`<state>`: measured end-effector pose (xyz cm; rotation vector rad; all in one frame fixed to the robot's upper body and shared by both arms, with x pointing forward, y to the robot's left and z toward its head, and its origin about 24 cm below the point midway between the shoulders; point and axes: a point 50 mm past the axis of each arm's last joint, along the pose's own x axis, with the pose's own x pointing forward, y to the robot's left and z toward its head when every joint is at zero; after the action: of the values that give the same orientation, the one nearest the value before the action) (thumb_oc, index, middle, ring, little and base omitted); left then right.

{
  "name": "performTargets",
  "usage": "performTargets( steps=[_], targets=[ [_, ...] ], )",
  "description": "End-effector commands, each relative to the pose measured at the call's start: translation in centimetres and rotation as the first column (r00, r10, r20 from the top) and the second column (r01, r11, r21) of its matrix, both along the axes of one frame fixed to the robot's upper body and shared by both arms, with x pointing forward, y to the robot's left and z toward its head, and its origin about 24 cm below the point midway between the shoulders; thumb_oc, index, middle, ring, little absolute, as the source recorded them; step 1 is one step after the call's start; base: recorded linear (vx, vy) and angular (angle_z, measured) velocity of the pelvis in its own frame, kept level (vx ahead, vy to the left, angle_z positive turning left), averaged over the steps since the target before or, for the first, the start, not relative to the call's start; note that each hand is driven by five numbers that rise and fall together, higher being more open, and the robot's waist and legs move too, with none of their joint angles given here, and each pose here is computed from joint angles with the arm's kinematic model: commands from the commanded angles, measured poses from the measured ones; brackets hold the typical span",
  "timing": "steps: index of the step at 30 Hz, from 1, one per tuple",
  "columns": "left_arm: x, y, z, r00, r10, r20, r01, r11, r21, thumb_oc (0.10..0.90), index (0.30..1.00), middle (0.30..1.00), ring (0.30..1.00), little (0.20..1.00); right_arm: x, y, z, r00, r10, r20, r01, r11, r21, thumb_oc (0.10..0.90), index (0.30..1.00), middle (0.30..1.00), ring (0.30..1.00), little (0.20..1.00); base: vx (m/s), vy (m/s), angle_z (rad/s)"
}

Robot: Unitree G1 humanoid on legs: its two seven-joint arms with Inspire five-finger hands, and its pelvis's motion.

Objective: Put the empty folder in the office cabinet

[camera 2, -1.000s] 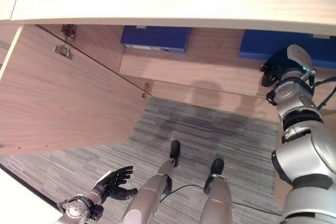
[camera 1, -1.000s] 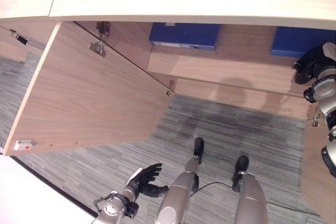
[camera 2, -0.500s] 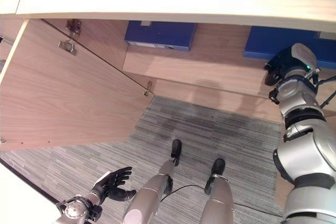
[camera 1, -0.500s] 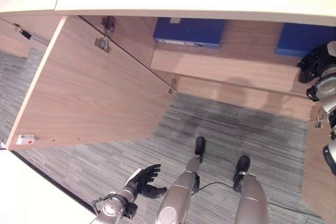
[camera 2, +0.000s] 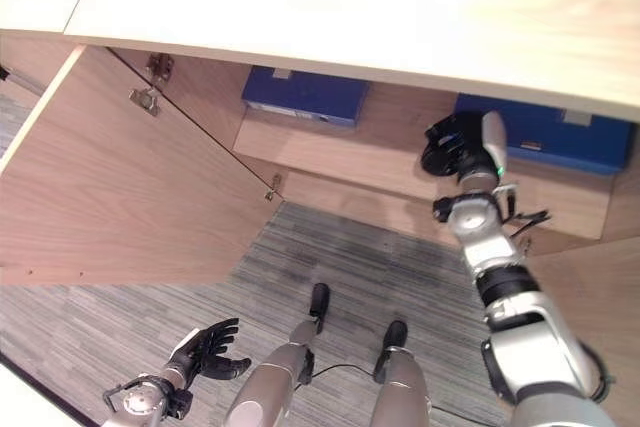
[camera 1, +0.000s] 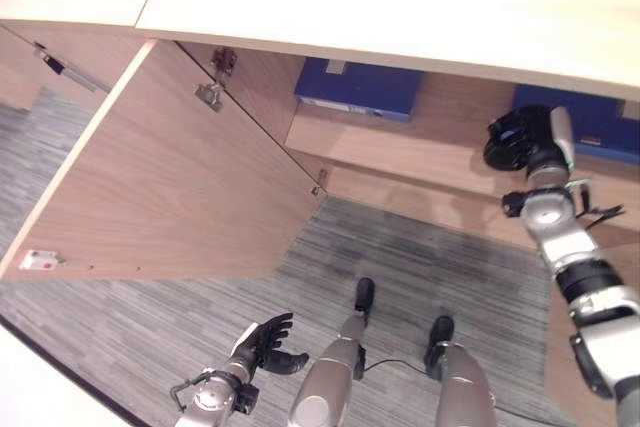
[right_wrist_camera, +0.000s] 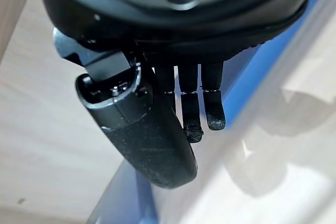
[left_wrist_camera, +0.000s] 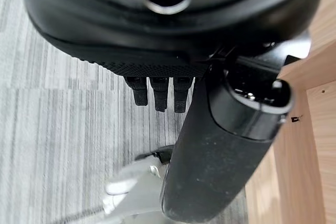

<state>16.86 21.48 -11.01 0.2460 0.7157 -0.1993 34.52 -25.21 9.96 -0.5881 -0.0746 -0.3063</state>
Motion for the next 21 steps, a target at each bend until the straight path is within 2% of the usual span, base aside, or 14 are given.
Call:
performTargets(
  steps=[1,2,3,7,8,9,11,14,18,21],
  targets=[
    [-2.1,1.2,-1.6,0.995,0.034,-0.091,-0.023,0.993,0.112,0.800,0.900,0.900,0.900,0.900,-1.5,0.3,-0.9,0.997,0.051,0.050,-0.050,0.999,-0.014,0.800,0.900,0.900,0.900,0.900,0.06,0.134,0.13],
    [-2.5,1.0,-2.0,0.992,0.063,-0.107,-0.050,0.991,0.121,0.800,0.900,0.900,0.900,0.900,-3.3,0.3,-3.8,0.999,0.037,-0.023,-0.036,0.999,0.039,0.800,0.900,0.900,0.900,0.900,0.04,0.106,0.10],
    [-2.6,1.0,-2.1,0.992,0.062,-0.108,-0.048,0.991,0.122,0.800,0.900,0.900,0.900,0.900,-3.4,0.3,-3.9,0.999,0.036,-0.025,-0.035,0.999,0.040,0.800,0.900,0.900,0.900,0.900,0.07,0.099,-0.01],
    [-3.7,0.9,-2.8,0.981,0.134,-0.139,-0.117,0.985,0.128,0.800,0.900,0.900,0.900,0.900,-7.9,0.4,-9.1,0.984,0.024,-0.178,0.004,0.988,0.156,0.800,0.900,0.900,0.900,0.900,0.07,0.088,0.03],
    [-3.7,0.9,-2.8,0.981,0.134,-0.140,-0.116,0.985,0.128,0.800,0.900,0.900,0.900,0.900,-7.9,0.4,-9.1,0.984,0.024,-0.178,0.005,0.988,0.157,0.800,0.900,0.900,0.900,0.900,0.09,0.137,0.00],
    [-4.0,1.0,-2.8,0.977,0.163,-0.136,-0.147,0.982,0.119,0.800,0.900,0.900,0.900,0.900,-10.3,0.3,-11.7,0.958,0.025,-0.285,0.028,0.983,0.180,0.800,0.900,0.900,0.900,0.900,0.05,0.084,0.00],
    [-3.9,1.2,-2.7,0.975,0.181,-0.127,-0.166,0.979,0.117,0.800,0.900,0.900,0.900,0.900,-10.8,0.4,-12.3,0.951,0.027,-0.308,0.033,0.982,0.189,0.800,0.900,0.900,0.900,0.900,0.03,0.040,0.18],
    [-2.2,1.6,-1.9,0.961,0.270,-0.058,-0.264,0.960,0.090,0.800,0.900,0.900,0.900,0.900,-13.0,0.8,-14.7,0.917,0.025,-0.399,0.081,0.966,0.245,0.800,0.900,0.900,0.900,0.900,0.03,-0.057,0.55],
    [-1.1,2.2,-1.3,0.952,0.304,-0.015,-0.301,0.949,0.097,0.800,0.900,0.900,0.900,0.900,-14.3,1.0,-16.6,0.877,0.017,-0.480,0.121,0.960,0.254,0.800,0.900,0.900,0.900,0.900,0.02,-0.093,1.11],
    [-1.1,2.8,-1.3,0.942,0.335,-0.009,-0.331,0.935,0.127,0.800,0.900,0.900,0.900,0.900,-15.6,1.7,-18.3,0.824,0.061,-0.563,0.093,0.966,0.241,0.800,0.900,0.900,0.900,0.900,-0.02,-0.184,1.22]
  ],
)
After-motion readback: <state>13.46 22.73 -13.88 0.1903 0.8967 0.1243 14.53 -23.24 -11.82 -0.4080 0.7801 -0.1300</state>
